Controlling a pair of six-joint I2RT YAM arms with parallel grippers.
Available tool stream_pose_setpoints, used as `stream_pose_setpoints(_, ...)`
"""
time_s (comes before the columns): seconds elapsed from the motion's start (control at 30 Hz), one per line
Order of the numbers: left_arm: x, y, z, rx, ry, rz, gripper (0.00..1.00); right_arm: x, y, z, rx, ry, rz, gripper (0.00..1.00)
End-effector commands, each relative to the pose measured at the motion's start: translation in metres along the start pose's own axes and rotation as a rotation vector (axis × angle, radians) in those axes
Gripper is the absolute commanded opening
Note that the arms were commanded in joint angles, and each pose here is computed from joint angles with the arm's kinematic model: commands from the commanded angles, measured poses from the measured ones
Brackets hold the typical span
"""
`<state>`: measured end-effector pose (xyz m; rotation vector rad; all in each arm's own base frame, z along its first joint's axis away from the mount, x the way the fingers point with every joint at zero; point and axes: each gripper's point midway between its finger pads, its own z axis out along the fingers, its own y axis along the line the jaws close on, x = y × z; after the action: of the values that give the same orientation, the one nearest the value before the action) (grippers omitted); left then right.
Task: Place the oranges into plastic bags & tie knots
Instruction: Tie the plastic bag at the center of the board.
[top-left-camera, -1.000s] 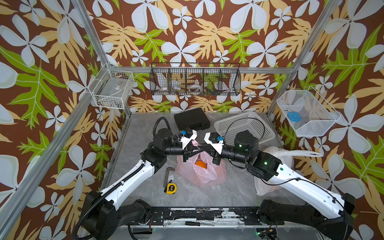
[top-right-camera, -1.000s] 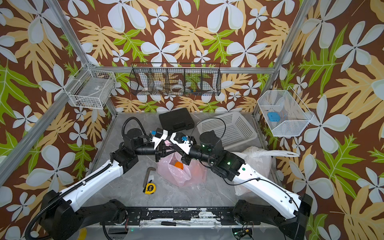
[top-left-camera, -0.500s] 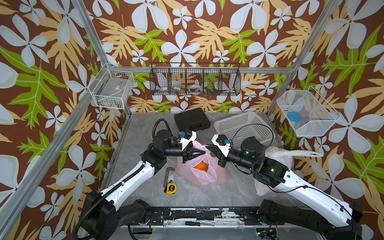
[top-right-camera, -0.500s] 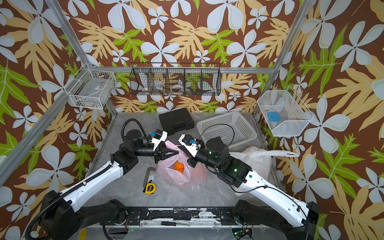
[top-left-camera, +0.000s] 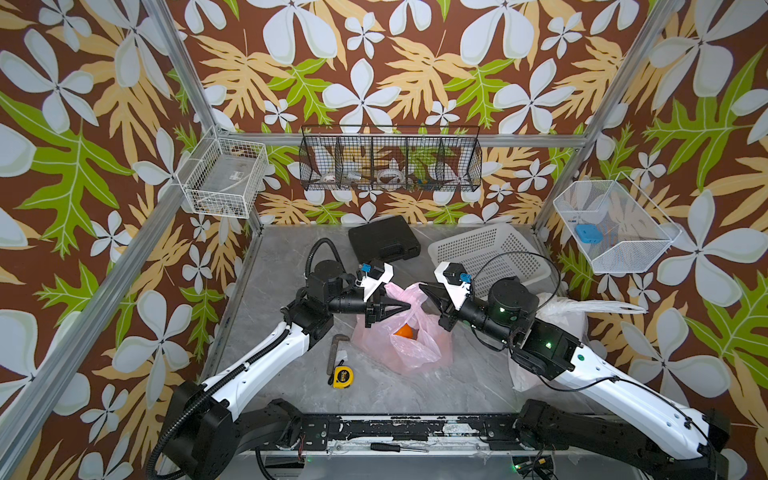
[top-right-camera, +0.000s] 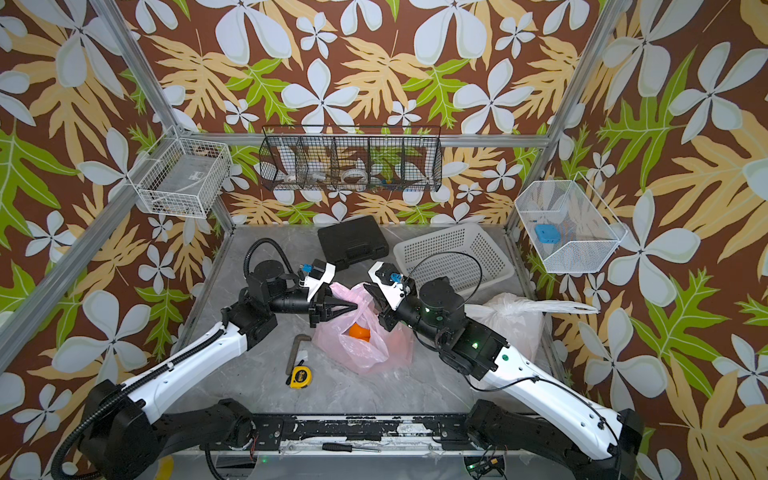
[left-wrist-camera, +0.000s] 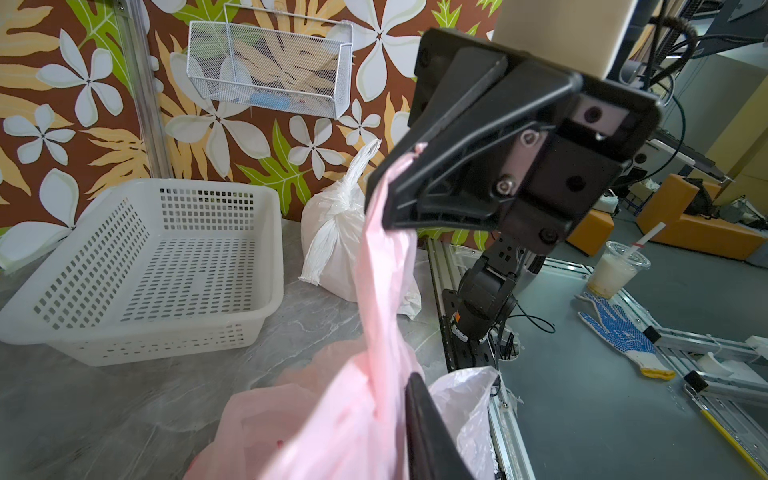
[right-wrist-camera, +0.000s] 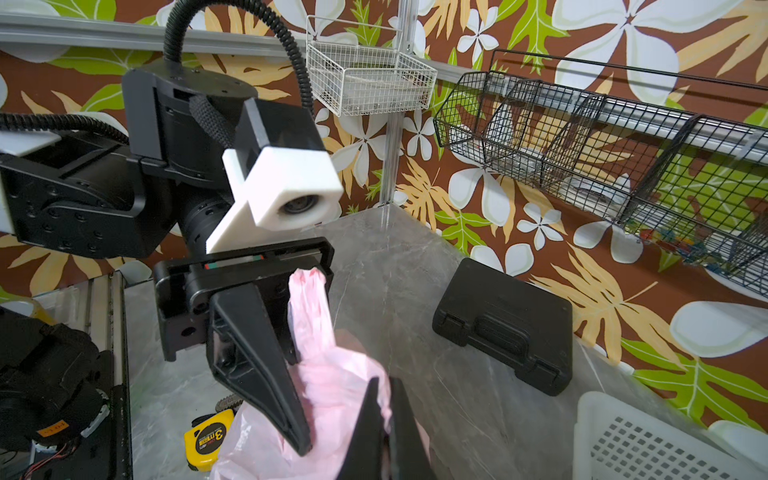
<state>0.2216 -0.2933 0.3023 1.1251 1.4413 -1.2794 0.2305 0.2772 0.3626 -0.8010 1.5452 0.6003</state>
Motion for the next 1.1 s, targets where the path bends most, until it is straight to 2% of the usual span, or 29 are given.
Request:
stream_pose_setpoints(0.0,0.002,-0.003,-0.001,0.008,0.004,0.011,0.21,-0.01,-0.006,-0.001,0.036,-0.04,0.021,0.0)
stream_pose_setpoints(0.1,0.002,-0.003,-0.001,0.005,0.007,0.016,0.17,-0.012,-0.007,-0.002,0.04,-0.045,0.024,0.0)
stream_pose_setpoints(0.23,0.002,-0.003,-0.002,-0.001,0.014,0.02,0.0,-0.01,-0.01,-0.002,0.058,-0.026,0.018,0.0)
stream_pose_setpoints(0.27,0.001,-0.002,-0.002,-0.007,0.014,0.022,0.0,-0.009,-0.012,-0.003,0.072,-0.022,0.011,0.0)
stream_pose_setpoints(0.3,0.0,-0.002,-0.002,-0.008,0.013,0.023,0.0,-0.008,-0.016,-0.005,0.095,-0.019,0.005,0.05)
stream_pose_setpoints(0.33,0.0,-0.002,-0.002,-0.013,0.012,0.023,0.0,-0.007,-0.02,-0.008,0.115,-0.017,-0.005,0.19)
stream_pose_setpoints(0.47,-0.001,0.0,-0.003,-0.023,0.014,0.02,0.0,0.003,-0.018,-0.022,0.107,-0.009,-0.055,0.62)
stream_pose_setpoints(0.5,-0.001,0.0,-0.003,-0.026,0.019,0.018,0.0,0.006,-0.012,-0.026,0.078,-0.006,-0.068,0.71)
stream_pose_setpoints(0.53,0.0,0.001,-0.002,-0.029,0.025,0.015,0.0,0.009,-0.006,-0.03,0.042,0.005,-0.08,0.75)
stream_pose_setpoints(0.67,0.003,0.01,-0.001,-0.07,0.069,-0.009,0.0,0.017,-0.008,-0.04,0.048,0.061,-0.12,0.78)
stream_pose_setpoints(0.73,0.003,0.012,-0.001,-0.076,0.087,-0.031,0.0,0.021,-0.012,-0.042,0.073,0.067,-0.133,0.84)
stream_pose_setpoints(0.87,0.001,0.011,0.0,-0.063,0.108,-0.067,0.0,0.048,-0.006,-0.028,0.03,0.168,-0.18,0.88)
stream_pose_setpoints(0.97,0.002,0.01,-0.001,-0.061,0.115,-0.074,0.0,0.048,-0.003,-0.018,0.026,0.123,-0.131,0.84)
stream_pose_setpoints(1.07,0.005,0.007,-0.002,-0.056,0.118,-0.059,0.0,0.023,-0.002,-0.02,0.029,-0.004,-0.088,0.78)
